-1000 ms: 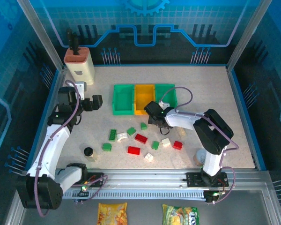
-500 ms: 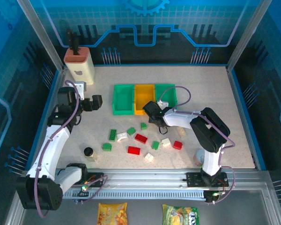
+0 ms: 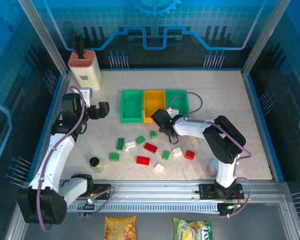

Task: Sort the legos into containers by color
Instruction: Pick up the lego from the center of the table, then place the lego in the container.

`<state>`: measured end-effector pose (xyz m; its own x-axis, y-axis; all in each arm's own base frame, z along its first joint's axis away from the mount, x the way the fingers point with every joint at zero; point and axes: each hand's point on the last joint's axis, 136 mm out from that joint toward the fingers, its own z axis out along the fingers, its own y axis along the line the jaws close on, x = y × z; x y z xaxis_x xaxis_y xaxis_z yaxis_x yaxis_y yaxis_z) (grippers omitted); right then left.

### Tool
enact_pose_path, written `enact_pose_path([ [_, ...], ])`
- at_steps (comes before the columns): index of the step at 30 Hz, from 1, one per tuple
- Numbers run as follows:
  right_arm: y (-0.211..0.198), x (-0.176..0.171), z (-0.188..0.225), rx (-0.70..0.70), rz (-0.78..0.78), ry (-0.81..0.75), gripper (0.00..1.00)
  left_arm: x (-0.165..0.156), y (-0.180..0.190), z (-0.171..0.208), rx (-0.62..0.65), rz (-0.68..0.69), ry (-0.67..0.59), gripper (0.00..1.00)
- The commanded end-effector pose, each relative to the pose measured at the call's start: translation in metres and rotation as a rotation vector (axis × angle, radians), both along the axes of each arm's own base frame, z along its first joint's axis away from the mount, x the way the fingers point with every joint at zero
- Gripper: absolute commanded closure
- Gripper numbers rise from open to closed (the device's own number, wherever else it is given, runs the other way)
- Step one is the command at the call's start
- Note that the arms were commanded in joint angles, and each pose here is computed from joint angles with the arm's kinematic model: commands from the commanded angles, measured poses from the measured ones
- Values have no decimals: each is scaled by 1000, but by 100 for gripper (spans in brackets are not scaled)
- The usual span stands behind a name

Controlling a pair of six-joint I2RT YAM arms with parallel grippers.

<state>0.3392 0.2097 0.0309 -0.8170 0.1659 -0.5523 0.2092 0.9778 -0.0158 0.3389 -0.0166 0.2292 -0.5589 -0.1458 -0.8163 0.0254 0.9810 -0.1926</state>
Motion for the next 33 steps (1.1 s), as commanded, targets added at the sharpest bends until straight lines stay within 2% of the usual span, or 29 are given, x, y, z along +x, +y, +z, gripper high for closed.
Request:
enact_pose_path([
  [1,-1,-12,19,-14,19,-9,38,-1,-5,7,7,-34,-34,1],
  [10,-6,-41,41,19,77,74,39,-2,-4,7,15,-30,-34,1],
  [15,-7,-40,66,22,147,52,40,-2,-3,8,17,-28,-38,1],
  [22,-7,-15,96,20,272,26,40,-2,-3,9,15,-27,-40,1],
  [33,-26,48,97,60,263,48,39,-3,-1,10,17,-21,-44,1],
])
